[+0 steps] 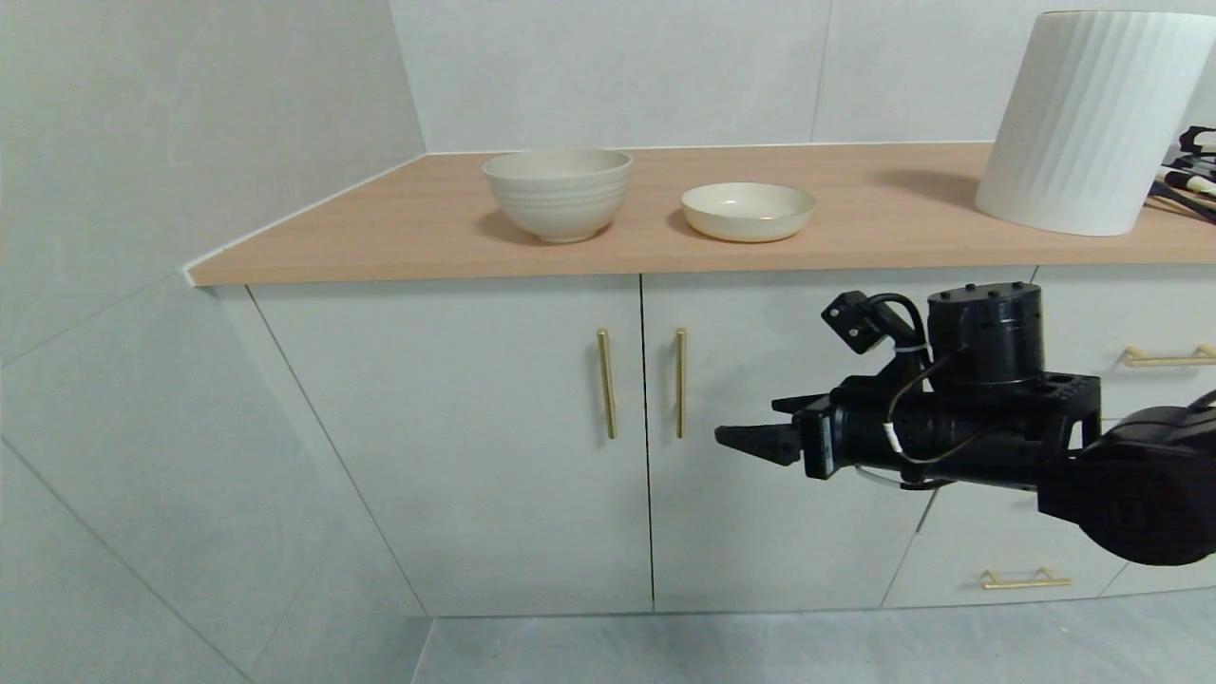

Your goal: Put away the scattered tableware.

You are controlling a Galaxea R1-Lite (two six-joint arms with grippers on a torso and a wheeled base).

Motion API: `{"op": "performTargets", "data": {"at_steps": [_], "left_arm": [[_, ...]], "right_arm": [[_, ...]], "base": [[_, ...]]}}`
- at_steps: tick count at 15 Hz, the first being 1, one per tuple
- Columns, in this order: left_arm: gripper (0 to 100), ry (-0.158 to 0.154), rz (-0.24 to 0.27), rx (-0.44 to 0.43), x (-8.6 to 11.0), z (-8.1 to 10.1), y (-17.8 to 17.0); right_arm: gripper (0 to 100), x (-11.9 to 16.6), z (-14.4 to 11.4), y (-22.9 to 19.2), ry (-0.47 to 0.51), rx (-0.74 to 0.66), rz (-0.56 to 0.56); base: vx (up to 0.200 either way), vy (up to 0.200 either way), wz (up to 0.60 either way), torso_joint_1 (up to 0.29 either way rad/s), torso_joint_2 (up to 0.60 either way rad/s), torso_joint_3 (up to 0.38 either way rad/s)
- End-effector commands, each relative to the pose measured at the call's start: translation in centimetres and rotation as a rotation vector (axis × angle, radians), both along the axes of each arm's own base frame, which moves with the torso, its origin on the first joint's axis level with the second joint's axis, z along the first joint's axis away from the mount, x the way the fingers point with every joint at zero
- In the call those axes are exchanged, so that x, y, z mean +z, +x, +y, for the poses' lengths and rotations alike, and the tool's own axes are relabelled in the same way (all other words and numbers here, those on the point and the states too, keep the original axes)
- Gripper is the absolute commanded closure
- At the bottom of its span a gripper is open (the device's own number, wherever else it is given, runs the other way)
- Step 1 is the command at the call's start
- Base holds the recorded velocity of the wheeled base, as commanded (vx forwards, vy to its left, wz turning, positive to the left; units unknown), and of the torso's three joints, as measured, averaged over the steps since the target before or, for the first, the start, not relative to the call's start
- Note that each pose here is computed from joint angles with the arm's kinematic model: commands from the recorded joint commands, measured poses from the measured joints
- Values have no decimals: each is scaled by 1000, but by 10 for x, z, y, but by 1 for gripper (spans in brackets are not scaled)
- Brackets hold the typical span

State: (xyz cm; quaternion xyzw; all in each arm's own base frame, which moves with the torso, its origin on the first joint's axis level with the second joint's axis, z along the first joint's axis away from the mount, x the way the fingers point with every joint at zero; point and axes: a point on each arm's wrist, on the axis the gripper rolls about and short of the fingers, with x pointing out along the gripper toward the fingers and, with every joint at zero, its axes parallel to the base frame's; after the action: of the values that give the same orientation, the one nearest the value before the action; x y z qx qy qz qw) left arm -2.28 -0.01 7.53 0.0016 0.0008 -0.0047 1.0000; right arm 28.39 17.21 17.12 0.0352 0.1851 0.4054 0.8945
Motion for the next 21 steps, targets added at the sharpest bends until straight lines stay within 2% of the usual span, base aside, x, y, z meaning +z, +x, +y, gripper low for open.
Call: {"op": "performTargets", "data": {"at_steps": [1,6,8,13,16,18,21], "left_arm": [[0,0,1,0,0,0,0],[0,0,1,0,0,0,0],[0,0,1,0,0,0,0],[0,0,1,0,0,0,0],[0,0,1,0,0,0,0],[0,0,1,0,0,0,0],[0,0,1,0,0,0,0]], "right_arm": [[0,-12,15,15,-10,15,19],[0,-20,47,33,19,11,22],[0,-28,55,42,88,-8,-14],[0,-31,60,51,136,-25,-59],[0,-32,63,56,175,-39,-25],[0,-28,65,60,235,-55,15],[0,-29,67,62,252,-57,33]], "base": [[0,0,0,0,0,0],[0,0,0,0,0,0],[0,0,0,0,0,0],[0,0,0,0,0,0],[0,0,0,0,0,0],[0,0,0,0,0,0],[0,0,0,0,0,0]]}}
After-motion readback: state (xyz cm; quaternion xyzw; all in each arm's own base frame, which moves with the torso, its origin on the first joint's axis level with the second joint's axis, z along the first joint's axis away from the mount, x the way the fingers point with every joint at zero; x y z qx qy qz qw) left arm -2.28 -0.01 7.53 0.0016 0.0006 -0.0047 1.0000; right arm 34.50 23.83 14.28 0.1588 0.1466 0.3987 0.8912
